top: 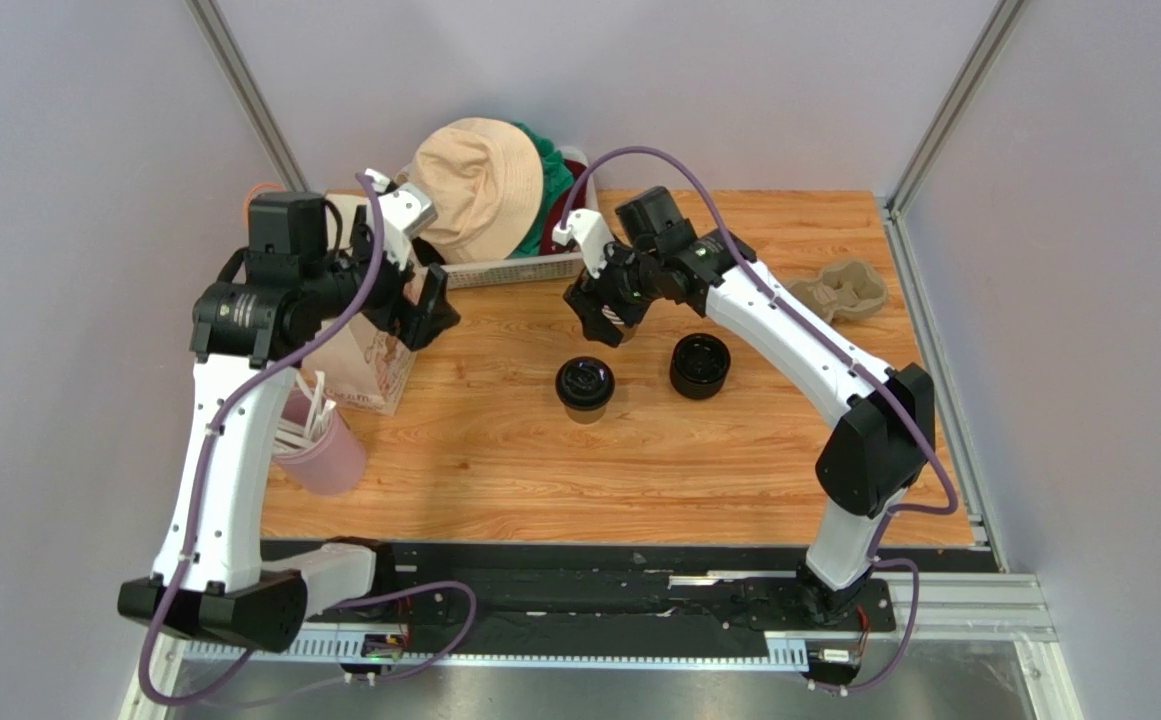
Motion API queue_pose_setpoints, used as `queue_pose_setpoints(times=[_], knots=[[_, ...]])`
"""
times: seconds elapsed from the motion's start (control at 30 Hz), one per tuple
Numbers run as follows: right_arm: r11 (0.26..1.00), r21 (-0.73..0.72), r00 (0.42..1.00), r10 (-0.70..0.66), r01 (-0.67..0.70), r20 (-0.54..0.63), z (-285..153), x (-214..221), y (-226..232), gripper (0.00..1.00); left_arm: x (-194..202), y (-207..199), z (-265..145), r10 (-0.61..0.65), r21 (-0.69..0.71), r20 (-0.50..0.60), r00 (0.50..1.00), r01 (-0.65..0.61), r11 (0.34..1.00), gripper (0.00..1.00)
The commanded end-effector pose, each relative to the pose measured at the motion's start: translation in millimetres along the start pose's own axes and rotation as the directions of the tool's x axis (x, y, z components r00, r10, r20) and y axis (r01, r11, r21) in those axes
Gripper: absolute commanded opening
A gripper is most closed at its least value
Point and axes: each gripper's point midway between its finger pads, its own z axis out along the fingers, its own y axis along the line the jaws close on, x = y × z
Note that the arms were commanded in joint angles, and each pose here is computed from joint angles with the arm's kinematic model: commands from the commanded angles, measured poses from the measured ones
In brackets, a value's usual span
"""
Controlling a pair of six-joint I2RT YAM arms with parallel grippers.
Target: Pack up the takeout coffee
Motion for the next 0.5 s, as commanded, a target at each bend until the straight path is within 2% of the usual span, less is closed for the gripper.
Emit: queue_pose_setpoints(times=[0.0,0.17,0.3,0.47], knots=[[0.98,-0.02,0.979,-0.2,0.2,-0.022,2.3,0.9,-2.7,0.73,16.5,11.2,-4.4,-0.01,-0.092,-0.03,1.0,0.008,0.996,0.97],[0.948,-0.07,0.947,-0.314,0.309,-0.072,18.0,15.9,3.2,0.73,18.1,24.0,-8.3,-0.029,-0.167,-0.015,0.999,0.026,0.986,0.97],[0.877,-0.102,0.871,-0.479,0.47,-0.104,28.2,26.9,8.6,0.76,14.5,36.8,-17.3,-0.063,-0.235,0.021,0.998,0.066,0.97,0.97],[0.817,-0.179,0.821,-0.566,0.548,-0.073,31.9,24.3,24.1,0.75,13.9,50.2,-35.4,-0.093,-0.296,0.09,0.992,0.116,0.948,0.97]])
